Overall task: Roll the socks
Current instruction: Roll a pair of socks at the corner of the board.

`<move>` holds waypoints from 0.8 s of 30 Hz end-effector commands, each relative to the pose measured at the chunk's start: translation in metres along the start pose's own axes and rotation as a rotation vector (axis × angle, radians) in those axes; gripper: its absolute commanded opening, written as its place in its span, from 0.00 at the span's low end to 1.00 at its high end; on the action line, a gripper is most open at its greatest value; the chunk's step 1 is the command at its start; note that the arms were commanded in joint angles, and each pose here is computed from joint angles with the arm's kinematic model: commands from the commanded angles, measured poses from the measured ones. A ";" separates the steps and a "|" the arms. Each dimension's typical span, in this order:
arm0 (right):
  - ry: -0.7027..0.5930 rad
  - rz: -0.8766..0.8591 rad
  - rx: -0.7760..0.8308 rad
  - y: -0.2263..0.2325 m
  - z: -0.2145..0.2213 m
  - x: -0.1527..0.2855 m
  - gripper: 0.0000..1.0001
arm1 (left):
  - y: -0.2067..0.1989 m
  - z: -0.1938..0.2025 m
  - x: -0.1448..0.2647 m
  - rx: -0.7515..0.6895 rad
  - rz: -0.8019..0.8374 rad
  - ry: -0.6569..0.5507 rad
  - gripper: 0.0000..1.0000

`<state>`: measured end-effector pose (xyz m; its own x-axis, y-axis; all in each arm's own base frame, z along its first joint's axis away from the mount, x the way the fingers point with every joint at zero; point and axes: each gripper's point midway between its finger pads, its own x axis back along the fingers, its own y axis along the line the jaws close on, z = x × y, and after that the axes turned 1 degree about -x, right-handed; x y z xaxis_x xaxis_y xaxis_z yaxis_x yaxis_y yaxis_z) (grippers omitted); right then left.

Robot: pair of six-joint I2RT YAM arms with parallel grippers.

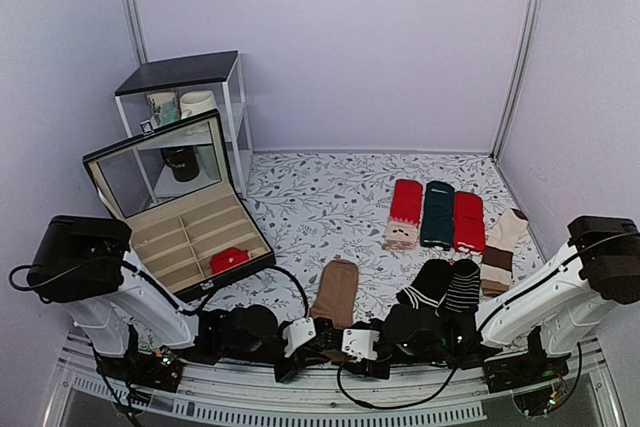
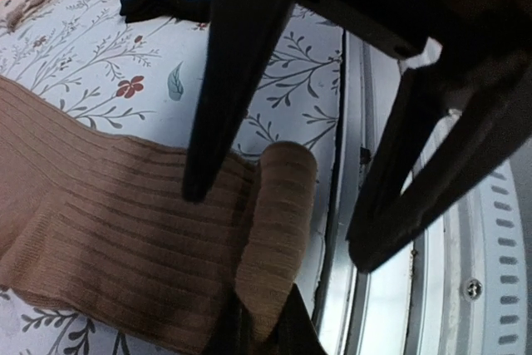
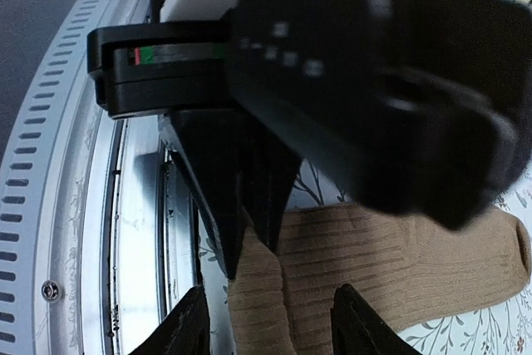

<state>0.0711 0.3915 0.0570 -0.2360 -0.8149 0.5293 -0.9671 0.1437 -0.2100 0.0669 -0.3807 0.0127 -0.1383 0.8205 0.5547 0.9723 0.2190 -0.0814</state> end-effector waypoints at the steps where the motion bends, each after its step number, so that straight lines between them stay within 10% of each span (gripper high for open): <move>1: 0.131 0.019 0.080 0.006 0.028 -0.013 0.51 | 0.002 0.077 0.005 0.050 0.023 0.270 0.00; 24: 0.140 0.038 -0.012 0.003 0.030 -0.002 0.26 | 0.004 0.080 0.003 0.064 0.030 0.273 0.00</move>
<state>0.0728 0.3747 0.0226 -0.2883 -0.7185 0.6330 -0.9556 0.1733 -0.2385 0.0667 -0.3838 0.0127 -0.1046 0.8335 0.5425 0.9707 0.2042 -0.1266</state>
